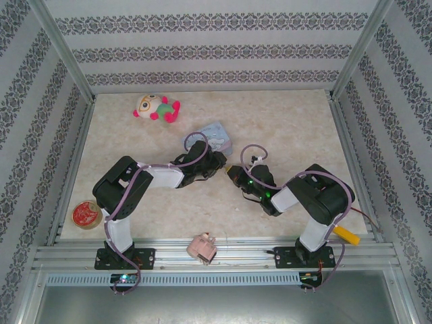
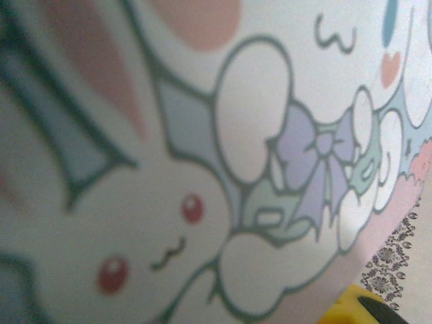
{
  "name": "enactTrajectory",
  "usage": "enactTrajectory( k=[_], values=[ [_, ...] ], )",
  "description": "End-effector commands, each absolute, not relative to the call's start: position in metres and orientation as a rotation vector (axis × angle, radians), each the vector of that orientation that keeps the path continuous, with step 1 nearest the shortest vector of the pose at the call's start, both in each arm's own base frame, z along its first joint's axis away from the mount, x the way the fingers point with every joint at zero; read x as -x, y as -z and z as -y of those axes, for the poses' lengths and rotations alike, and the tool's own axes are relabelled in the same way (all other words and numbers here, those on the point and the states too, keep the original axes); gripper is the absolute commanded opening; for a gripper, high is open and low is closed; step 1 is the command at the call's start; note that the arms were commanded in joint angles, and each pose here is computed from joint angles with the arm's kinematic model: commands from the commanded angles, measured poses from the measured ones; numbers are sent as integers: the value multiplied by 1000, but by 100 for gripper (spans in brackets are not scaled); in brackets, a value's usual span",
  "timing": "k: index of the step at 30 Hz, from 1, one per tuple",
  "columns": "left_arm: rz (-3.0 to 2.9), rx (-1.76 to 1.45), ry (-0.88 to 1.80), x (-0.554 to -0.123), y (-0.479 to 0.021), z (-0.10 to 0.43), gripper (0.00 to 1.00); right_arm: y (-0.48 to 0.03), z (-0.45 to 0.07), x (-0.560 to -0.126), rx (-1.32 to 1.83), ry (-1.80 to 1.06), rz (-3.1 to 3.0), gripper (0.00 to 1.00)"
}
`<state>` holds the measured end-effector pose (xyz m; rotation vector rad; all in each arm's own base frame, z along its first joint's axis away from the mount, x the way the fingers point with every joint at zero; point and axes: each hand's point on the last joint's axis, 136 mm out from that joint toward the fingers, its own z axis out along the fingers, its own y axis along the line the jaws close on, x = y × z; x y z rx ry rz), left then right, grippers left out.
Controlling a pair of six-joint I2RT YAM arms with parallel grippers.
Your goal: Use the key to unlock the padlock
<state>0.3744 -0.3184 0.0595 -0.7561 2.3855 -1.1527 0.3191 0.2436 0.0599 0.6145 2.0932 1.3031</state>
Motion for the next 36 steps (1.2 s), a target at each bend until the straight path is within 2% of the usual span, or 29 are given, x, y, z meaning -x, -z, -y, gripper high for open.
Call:
enactTrajectory(
  k=[1, 24, 36],
  values=[
    [-2702, 836, 1163, -307, -18, 336, 0, -58, -230, -323, -646, -1217, -2063, 0],
    [-2695, 855, 1176, -303, -17, 338, 0, -53, -220, -316, -652, -1204, -2055, 0],
    [-2681, 889, 1195, -305, -19, 339, 0, -68, -232, -308, -489, -1134, -2070, 0]
  ],
)
